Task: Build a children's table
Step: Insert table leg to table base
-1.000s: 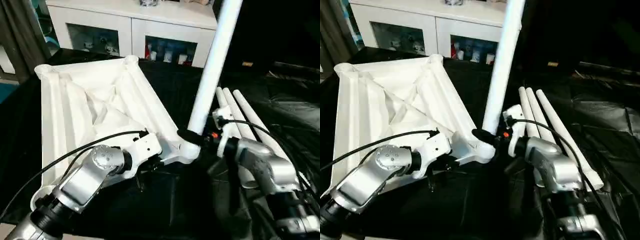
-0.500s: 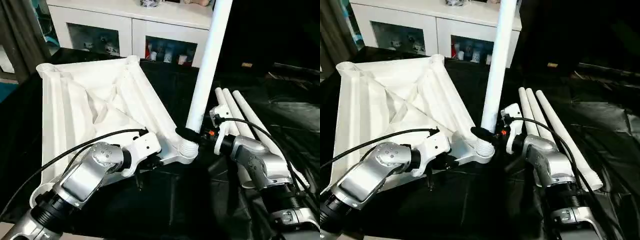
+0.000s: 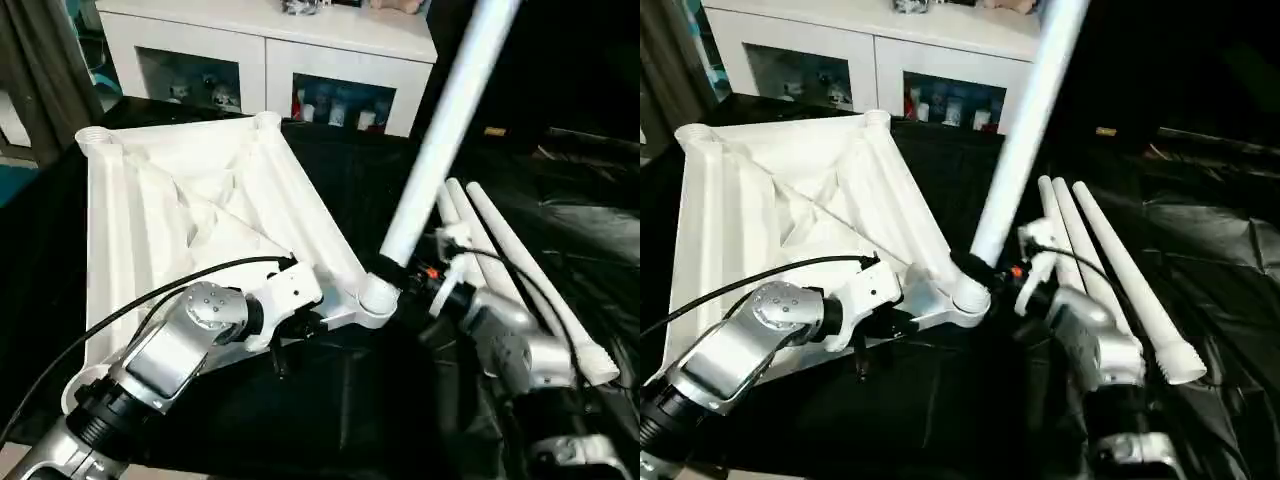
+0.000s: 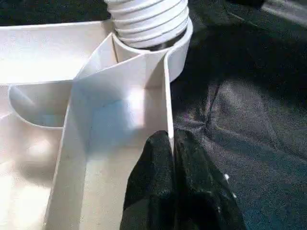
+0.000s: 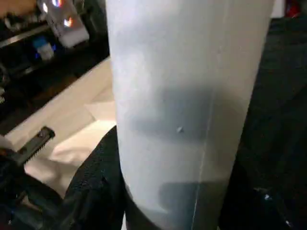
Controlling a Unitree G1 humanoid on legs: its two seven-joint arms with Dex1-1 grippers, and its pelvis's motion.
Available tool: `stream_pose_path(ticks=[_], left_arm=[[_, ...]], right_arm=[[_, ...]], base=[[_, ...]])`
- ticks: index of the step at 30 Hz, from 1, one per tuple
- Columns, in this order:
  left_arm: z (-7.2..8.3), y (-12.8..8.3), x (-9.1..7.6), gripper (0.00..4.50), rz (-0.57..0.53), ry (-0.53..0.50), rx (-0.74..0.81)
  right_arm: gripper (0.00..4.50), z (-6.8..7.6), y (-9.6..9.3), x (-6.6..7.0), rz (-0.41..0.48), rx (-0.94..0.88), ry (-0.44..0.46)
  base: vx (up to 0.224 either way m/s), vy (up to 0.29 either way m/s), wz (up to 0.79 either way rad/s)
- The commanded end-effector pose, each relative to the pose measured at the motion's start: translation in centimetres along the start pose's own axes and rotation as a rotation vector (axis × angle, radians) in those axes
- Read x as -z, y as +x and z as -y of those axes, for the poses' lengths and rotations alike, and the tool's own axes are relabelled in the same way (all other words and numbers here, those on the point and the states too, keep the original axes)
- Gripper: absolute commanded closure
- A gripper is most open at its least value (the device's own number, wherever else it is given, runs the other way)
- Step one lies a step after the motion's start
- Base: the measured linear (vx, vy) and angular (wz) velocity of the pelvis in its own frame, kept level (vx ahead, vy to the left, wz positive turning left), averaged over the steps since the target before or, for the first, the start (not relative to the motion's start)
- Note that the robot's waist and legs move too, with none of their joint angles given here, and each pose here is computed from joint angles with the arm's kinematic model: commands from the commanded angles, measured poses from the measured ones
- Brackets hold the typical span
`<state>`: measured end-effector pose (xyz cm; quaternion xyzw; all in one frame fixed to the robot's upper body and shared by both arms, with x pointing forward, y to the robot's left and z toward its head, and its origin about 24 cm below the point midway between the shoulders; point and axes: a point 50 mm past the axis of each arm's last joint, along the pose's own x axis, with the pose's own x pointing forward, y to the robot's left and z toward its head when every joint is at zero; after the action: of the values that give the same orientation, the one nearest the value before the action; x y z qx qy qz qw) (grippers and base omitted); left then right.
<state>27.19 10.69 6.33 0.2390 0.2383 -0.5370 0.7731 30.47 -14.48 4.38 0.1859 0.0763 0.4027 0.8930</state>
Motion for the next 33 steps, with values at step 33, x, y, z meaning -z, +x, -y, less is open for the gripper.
stream_pose_path(ticks=[33], left_arm=[[-1.0,0.0,-0.4,4.50,-0.030,0.096,0.057]], right_arm=[[2.59,-0.2,-2.2,3.7,-0.208,0.018,-0.203]], base=[[0.000,0.000,0.00]])
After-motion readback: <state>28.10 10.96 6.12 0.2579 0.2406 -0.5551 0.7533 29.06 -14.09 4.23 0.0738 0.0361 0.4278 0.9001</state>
